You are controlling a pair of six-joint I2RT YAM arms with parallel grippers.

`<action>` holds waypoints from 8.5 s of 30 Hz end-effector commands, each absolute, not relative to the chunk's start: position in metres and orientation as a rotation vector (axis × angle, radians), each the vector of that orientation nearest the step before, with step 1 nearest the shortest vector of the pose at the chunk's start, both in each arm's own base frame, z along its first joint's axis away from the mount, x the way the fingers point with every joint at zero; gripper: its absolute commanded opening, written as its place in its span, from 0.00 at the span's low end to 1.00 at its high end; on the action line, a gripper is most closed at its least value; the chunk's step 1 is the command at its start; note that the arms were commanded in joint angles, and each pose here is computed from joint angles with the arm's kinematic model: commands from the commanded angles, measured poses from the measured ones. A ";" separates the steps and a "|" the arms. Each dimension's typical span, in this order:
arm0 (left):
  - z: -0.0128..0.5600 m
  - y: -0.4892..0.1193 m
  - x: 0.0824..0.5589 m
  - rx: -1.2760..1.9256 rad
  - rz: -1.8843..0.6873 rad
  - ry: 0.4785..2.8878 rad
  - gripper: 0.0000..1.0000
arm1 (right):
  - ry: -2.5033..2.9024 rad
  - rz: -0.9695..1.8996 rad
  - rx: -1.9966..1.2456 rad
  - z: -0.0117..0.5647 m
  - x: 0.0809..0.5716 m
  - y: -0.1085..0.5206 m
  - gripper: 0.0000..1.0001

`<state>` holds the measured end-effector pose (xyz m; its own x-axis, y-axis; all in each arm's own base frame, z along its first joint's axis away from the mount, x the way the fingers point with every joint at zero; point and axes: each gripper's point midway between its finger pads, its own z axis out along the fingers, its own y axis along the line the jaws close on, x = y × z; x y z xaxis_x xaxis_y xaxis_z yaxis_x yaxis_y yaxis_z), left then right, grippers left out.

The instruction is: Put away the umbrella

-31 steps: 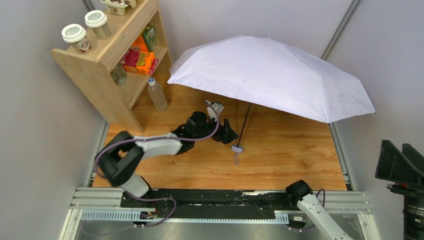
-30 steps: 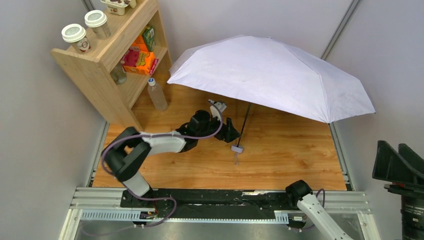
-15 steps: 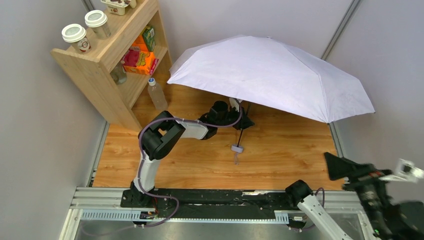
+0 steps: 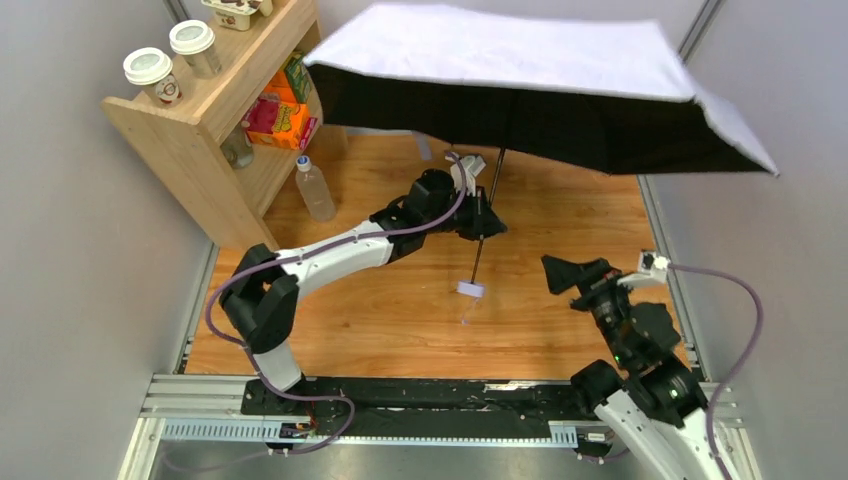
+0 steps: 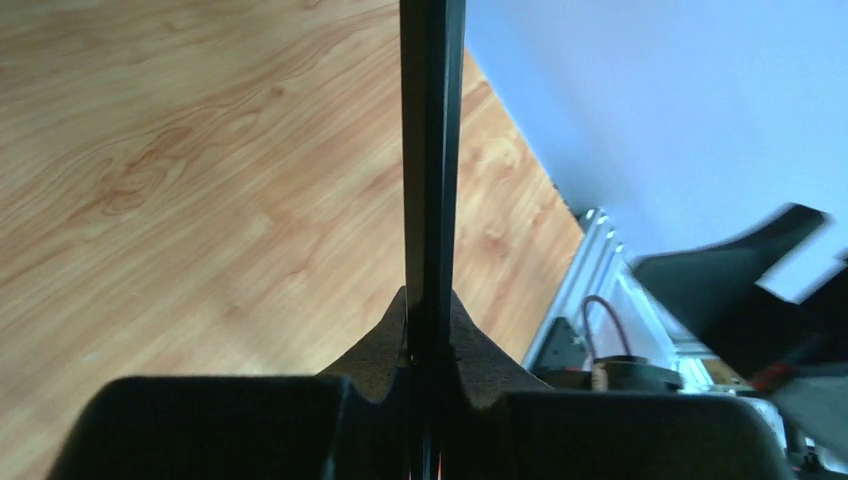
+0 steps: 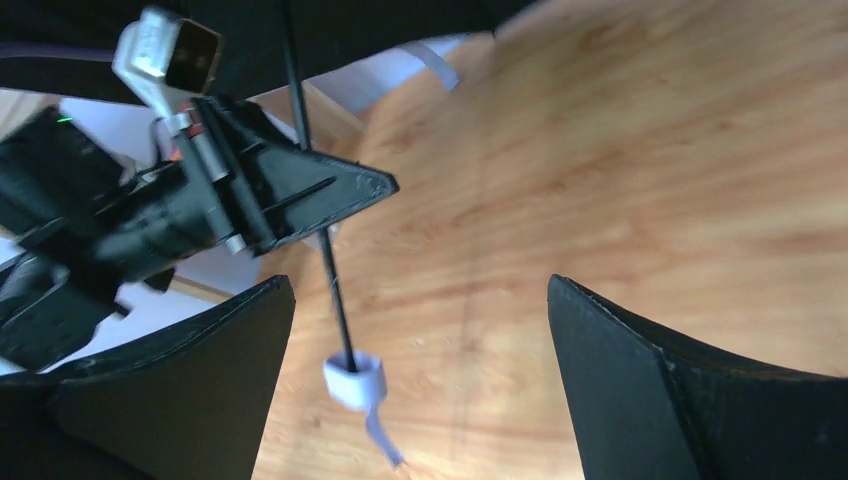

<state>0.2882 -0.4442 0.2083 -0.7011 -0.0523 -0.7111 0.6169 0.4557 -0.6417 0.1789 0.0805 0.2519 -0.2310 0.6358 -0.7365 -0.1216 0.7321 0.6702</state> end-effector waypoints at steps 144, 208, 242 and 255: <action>0.317 -0.347 0.201 0.242 -0.785 2.000 0.00 | 1.792 1.048 0.228 0.397 0.343 0.216 0.76; 0.372 -0.371 0.166 0.269 -1.446 1.815 0.00 | 1.357 1.811 0.212 0.485 0.358 0.239 0.00; 0.381 -0.397 0.166 0.209 -1.736 1.760 0.00 | 1.246 1.154 -0.112 0.451 0.275 0.222 0.00; 0.382 -0.408 0.153 0.274 -1.881 1.745 0.00 | 1.342 1.303 0.052 0.473 0.296 0.227 0.00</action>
<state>0.0669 -0.4063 0.2791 -0.8421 0.1893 -0.5050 0.5240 0.0654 -0.8492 0.3341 0.1560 0.4846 0.1235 0.7715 -0.6241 -0.4745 0.5983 0.6457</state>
